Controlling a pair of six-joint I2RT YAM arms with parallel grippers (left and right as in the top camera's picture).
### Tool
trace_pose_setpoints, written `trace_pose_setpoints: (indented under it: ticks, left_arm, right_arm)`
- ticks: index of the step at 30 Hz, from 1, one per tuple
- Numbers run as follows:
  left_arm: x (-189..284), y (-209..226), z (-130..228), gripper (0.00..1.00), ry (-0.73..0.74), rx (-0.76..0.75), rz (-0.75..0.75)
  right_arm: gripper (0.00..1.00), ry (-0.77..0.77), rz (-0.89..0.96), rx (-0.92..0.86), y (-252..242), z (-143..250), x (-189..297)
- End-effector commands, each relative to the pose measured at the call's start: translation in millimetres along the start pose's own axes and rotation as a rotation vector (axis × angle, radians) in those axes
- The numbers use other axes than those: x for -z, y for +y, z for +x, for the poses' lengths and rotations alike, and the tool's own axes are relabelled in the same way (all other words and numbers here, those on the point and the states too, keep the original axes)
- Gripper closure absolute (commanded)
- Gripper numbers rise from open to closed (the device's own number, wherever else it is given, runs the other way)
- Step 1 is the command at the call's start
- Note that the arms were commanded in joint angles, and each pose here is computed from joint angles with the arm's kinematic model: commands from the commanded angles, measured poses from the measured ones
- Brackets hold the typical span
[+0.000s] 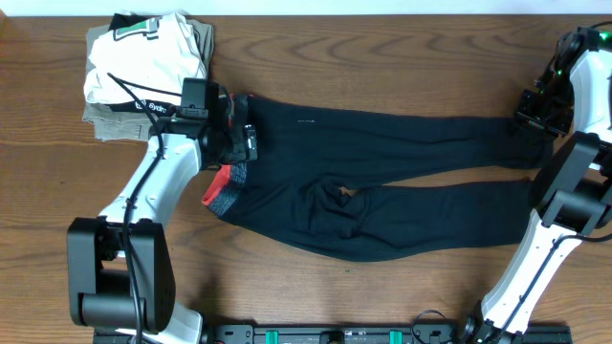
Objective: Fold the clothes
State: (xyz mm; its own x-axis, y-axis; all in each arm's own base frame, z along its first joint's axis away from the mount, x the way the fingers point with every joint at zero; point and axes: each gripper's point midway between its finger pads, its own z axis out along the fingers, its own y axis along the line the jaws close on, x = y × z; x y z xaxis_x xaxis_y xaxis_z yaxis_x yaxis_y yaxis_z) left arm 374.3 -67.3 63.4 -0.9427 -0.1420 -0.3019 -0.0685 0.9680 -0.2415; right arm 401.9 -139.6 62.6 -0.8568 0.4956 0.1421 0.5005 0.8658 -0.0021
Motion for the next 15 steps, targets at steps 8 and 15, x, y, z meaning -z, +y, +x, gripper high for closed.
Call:
trace_pose_setpoints:
  ticks: [8,15]
  left_arm:
    - [48,-8,5,0.08,-0.043,-0.037,0.009]
    - [76,-3,26,0.07,-0.017,-0.031,-0.022]
  right_arm:
    - [0.55,-0.021,-0.035,0.011,6,50,72]
    - [0.56,-0.050,-0.035,0.055,20,84,101]
